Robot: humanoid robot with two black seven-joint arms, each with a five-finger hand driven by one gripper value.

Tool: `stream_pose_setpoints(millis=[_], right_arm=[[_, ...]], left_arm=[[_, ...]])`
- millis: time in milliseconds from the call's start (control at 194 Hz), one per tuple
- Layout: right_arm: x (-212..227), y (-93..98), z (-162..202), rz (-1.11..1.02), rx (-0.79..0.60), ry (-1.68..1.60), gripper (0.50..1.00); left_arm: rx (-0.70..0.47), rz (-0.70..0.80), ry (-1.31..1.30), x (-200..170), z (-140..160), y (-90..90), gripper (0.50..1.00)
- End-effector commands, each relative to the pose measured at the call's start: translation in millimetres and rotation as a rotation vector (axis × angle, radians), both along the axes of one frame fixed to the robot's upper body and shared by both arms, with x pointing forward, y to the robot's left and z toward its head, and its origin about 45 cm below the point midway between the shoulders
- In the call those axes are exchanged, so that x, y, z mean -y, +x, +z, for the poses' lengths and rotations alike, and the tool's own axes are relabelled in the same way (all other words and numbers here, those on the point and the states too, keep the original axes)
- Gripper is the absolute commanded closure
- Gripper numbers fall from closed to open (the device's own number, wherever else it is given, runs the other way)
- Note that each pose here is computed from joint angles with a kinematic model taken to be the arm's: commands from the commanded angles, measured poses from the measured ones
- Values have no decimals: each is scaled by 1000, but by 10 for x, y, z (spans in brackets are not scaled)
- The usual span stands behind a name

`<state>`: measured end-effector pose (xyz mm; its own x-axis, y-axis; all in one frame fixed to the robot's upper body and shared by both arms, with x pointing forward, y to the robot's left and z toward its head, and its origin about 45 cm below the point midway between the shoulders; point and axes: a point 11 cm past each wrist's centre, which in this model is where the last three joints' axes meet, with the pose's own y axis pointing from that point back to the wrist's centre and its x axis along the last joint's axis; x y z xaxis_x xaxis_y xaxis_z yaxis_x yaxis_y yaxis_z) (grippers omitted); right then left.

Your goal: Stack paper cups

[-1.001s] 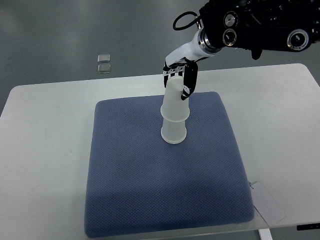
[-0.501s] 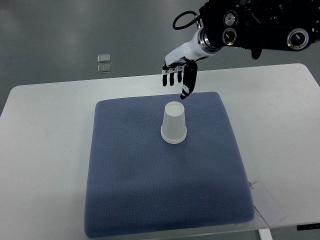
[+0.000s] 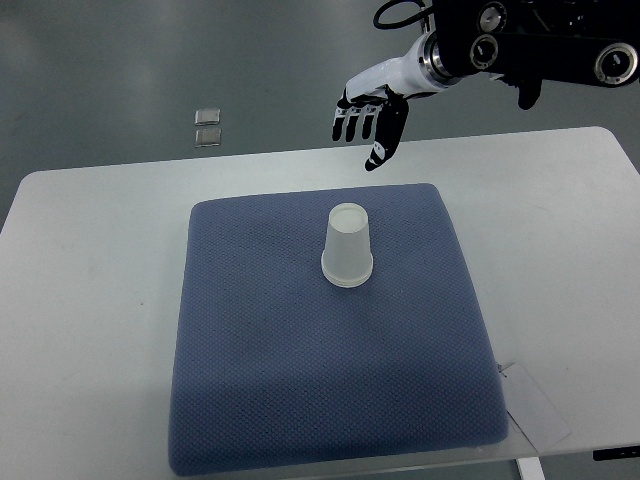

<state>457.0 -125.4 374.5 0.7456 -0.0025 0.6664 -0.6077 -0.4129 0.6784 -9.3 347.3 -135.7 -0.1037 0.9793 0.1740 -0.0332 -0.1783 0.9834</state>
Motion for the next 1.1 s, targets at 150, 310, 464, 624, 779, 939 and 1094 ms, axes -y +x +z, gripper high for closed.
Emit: stream_pose_setpoints(millis=[150, 310, 464, 624, 779, 939, 1094], right_arm=[[300, 199, -72, -243, -98, 440, 711], [575, 338, -198, -397, -164, 726, 709], [861, 418, -420, -563, -247, 1029, 709], [1022, 471, -679, -714, -264, 1251, 703], [1025, 447, -1040, -818, -322, 1395, 646], [982, 457, -1181, -871, -337, 1534, 579], [998, 451, -1296, -916, -333, 1613, 579]], left_arm=[[0, 0, 0, 0, 0, 0, 500], [0, 0, 0, 0, 0, 0, 500], [0, 0, 0, 0, 0, 0, 500], [0, 0, 0, 0, 0, 0, 500], [0, 0, 0, 0, 0, 0, 500], [0, 0, 0, 0, 0, 0, 500], [0, 0, 0, 0, 0, 0, 500]])
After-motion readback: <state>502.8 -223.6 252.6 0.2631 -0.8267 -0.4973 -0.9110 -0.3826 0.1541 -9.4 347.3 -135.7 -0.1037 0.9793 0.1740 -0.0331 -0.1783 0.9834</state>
